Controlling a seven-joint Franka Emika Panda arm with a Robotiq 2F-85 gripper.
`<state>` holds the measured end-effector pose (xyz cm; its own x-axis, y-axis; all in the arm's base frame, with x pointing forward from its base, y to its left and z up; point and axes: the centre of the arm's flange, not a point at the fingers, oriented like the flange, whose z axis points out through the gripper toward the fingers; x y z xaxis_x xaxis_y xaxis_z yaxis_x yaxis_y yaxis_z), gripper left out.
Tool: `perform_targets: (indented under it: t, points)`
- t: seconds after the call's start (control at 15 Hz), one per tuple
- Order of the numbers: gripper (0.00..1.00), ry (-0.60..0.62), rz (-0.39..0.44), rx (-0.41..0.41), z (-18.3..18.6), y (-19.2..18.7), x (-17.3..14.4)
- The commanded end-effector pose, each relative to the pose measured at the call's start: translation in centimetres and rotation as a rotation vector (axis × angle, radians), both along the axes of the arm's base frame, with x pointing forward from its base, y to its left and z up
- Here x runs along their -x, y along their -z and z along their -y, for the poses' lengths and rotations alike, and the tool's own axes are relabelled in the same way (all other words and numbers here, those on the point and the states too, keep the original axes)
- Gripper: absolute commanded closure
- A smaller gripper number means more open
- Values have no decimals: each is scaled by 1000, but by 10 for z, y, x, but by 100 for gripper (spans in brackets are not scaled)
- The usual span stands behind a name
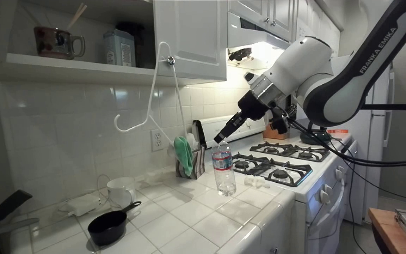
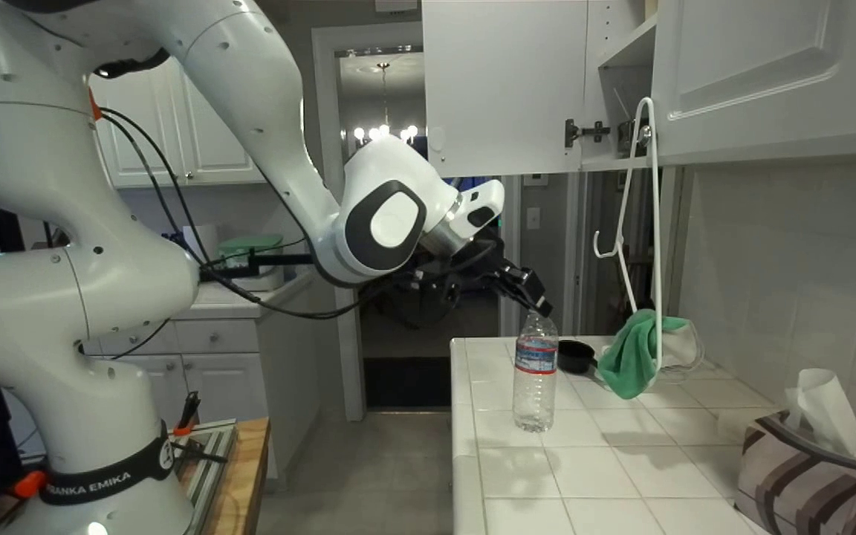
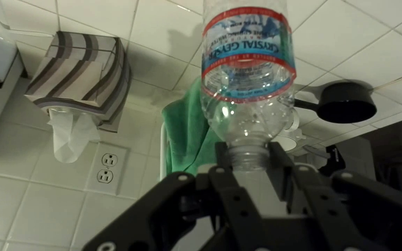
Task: Put the water bottle in the black pot on the left
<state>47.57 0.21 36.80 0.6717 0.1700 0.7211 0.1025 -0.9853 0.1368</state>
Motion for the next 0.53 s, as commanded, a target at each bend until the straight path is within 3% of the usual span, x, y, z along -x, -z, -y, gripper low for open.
perform_targets:
  t: [0.0,0.27,0.33,0.47]
  points:
    - [69,-5,-2,-7,2,1,-3]
    - [69,-10,-8,-14,4,4,-5]
    - [92,-11,-8,-14,4,4,-5]
    - [92,-20,0,26,-5,-18,-30]
